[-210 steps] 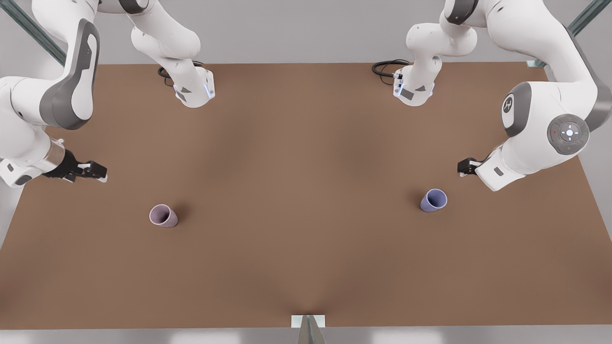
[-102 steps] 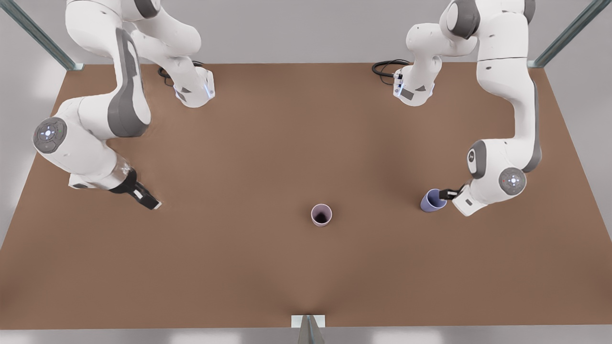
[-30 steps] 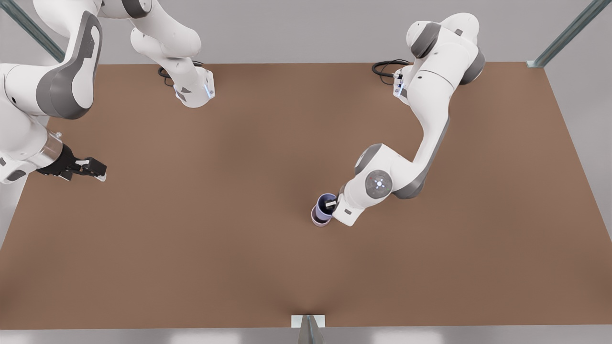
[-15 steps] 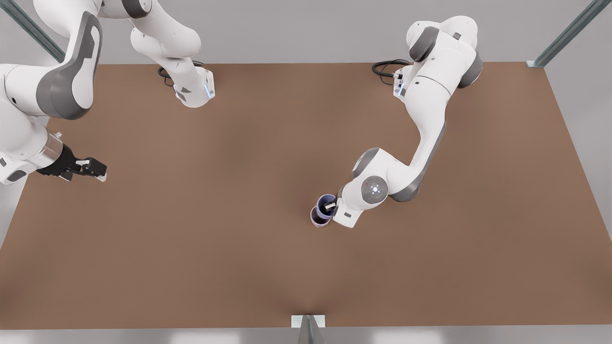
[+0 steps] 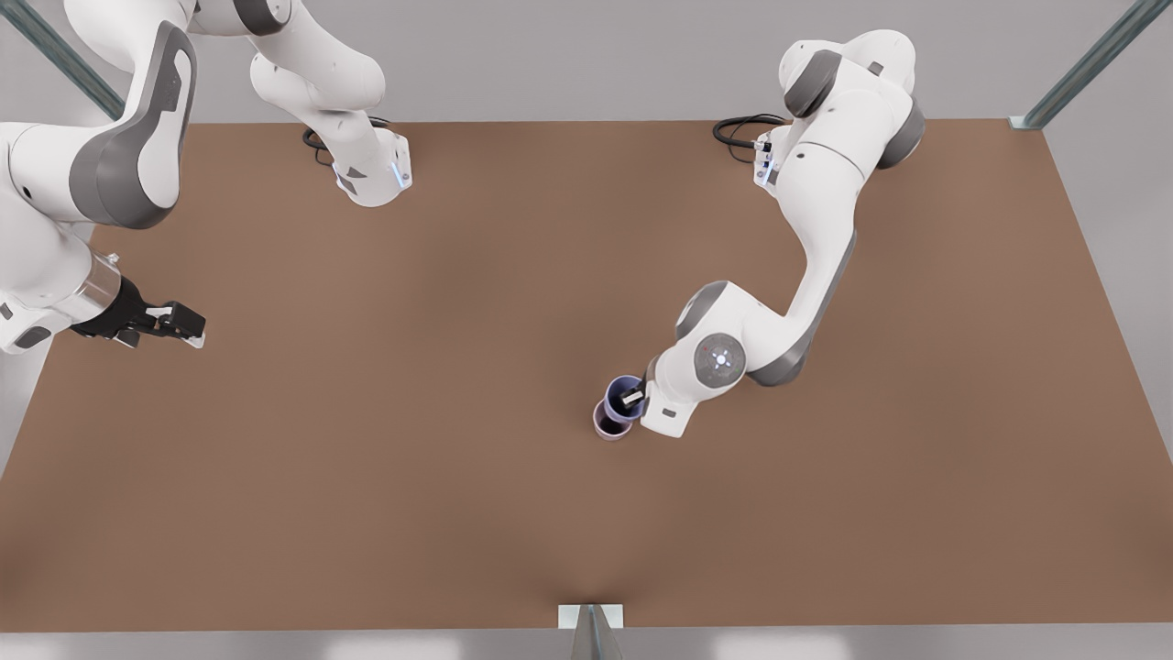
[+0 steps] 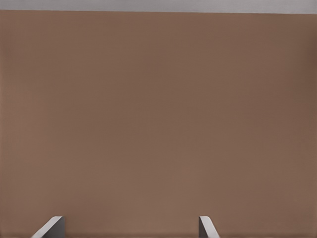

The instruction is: Stack the cups, with the pink cup at the bottom and the purple cup at the top

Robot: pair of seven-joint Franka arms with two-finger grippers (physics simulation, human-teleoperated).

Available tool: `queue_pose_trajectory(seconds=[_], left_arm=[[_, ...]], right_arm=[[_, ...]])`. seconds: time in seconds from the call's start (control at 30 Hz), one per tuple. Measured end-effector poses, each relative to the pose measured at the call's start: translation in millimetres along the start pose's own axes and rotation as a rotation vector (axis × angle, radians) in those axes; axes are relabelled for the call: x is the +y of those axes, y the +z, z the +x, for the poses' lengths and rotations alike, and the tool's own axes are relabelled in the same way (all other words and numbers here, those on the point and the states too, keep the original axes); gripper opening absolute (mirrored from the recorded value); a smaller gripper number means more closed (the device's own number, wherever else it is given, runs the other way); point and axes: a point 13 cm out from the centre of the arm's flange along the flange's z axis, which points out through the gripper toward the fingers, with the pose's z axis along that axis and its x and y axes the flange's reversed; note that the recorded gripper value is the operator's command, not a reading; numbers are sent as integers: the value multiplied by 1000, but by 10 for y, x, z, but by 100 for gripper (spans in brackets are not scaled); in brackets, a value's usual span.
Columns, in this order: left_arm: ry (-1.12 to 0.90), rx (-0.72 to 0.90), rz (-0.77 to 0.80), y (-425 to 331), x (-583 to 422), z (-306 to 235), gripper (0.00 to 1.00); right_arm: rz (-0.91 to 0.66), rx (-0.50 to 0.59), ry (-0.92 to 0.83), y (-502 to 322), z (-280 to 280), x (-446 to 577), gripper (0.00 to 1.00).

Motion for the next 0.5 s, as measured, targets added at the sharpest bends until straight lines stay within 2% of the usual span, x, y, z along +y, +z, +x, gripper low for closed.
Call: queue_pose_trajectory(seconds=[0.5], left_arm=[[-44, -13, 27, 47, -110, -17, 21]], right_arm=[[0, -3, 0, 7, -11, -9, 100]])
